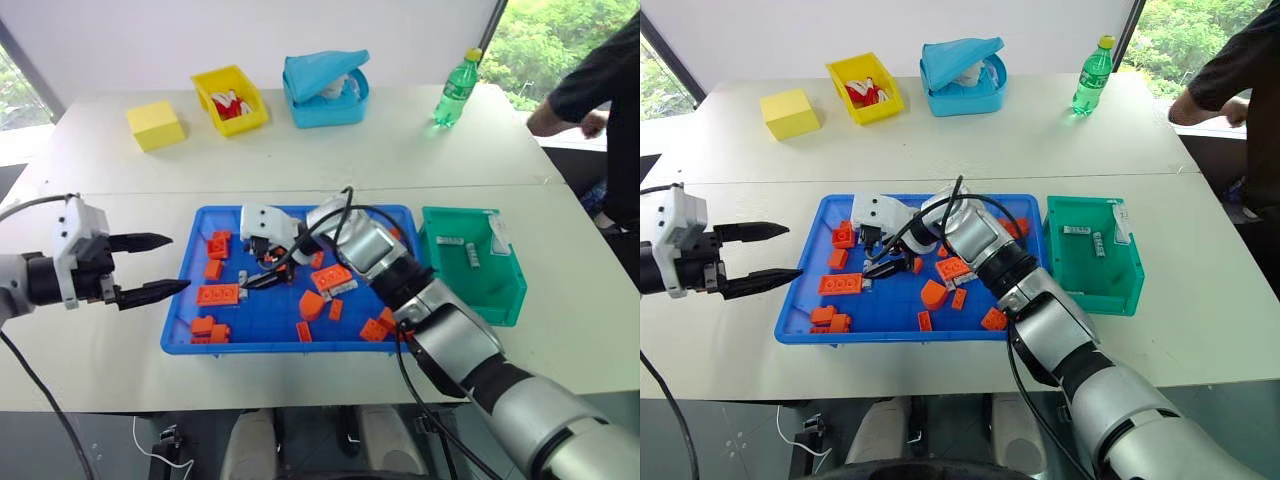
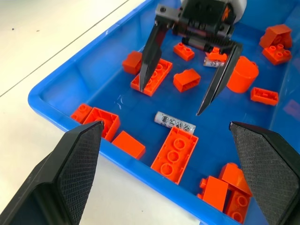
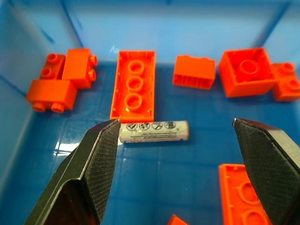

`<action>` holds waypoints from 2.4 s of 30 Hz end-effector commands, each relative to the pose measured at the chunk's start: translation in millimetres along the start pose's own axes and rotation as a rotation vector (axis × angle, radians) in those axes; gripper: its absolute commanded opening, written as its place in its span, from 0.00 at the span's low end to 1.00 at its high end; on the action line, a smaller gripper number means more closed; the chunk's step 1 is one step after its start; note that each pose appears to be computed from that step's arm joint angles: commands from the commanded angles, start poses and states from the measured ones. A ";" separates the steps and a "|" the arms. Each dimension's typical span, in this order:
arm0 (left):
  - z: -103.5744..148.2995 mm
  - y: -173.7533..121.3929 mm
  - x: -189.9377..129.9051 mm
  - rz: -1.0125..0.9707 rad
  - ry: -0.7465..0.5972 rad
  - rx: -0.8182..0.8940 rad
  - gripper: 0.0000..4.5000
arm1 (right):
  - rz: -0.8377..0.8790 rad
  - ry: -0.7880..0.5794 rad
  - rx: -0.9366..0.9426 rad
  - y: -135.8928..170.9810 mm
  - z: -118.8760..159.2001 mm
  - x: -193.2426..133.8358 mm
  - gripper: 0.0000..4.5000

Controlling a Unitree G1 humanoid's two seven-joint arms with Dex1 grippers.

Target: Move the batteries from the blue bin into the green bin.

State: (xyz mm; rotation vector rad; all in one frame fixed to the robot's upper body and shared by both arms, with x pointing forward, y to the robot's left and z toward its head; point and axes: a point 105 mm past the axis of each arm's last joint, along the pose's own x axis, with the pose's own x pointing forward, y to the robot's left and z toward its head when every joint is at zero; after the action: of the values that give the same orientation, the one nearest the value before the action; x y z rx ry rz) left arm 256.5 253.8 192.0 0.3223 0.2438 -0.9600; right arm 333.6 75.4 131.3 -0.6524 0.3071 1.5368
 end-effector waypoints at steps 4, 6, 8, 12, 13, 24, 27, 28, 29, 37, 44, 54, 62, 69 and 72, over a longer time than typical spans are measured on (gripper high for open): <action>11.2 -6.5 -7.4 -0.006 -0.017 0.034 1.00 | 0.046 -0.002 -0.052 13.1 1.2 15.7 0.87; 11.1 -7.4 -8.0 -0.009 -0.016 0.033 1.00 | 0.054 0.004 -0.052 15.9 -2.0 19.2 0.87; 11.0 -7.5 -8.2 -0.010 -0.014 0.034 1.00 | 0.060 0.011 -0.050 18.6 -6.1 23.6 0.87; 11.7 -8.0 -7.3 -0.017 -0.014 0.036 1.00 | 0.043 0.027 -0.068 17.9 -13.7 27.7 0.82; 11.9 -9.0 -6.4 -0.024 -0.015 0.035 1.00 | 0.036 0.027 -0.069 16.6 -14.7 27.3 0.76; 28.8 -34.4 16.1 -0.209 -0.088 0.021 1.00 | -0.039 -0.082 -0.026 6.2 9.3 -56.0 0.49; 37.8 -46.2 30.2 -0.292 -0.121 0.030 1.00 | -0.124 -0.138 0.066 5.4 17.3 -113.3 0.49; 39.3 -48.8 35.3 -0.314 -0.129 0.032 1.00 | -0.171 -0.156 0.110 4.3 18.2 -133.9 0.49; 40.5 -50.5 39.6 -0.331 -0.137 0.037 1.00 | -0.216 -0.166 0.150 3.6 17.5 -151.3 0.49; 41.3 -48.7 63.1 -0.417 -0.150 0.056 1.00 | -0.668 -0.029 0.396 20.9 -51.5 -281.8 0.49; 42.9 -43.0 68.2 -0.450 -0.152 0.075 1.00 | -0.782 0.094 0.516 53.7 -101.2 -307.4 0.49; 47.0 -43.1 70.9 -0.446 -0.163 0.097 1.00 | -0.648 0.078 0.291 39.3 -72.1 -286.5 0.99; 47.5 -44.0 67.2 -0.412 -0.162 0.099 1.00 | -0.239 0.023 0.060 31.1 -31.3 -211.4 0.99; 49.9 -45.5 60.9 -0.368 -0.160 0.103 1.00 | -0.029 0.129 -0.058 12.6 -53.5 -149.2 0.99; 50.4 -45.5 57.1 -0.341 -0.160 0.100 1.00 | 0.012 0.137 -0.059 5.0 -57.6 -131.5 0.99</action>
State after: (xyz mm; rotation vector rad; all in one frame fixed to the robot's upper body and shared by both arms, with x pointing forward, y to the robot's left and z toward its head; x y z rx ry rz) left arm 256.8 166.2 199.4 0.2710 0.1466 -1.3424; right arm 331.7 -69.6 152.4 -0.7567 0.4057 1.5114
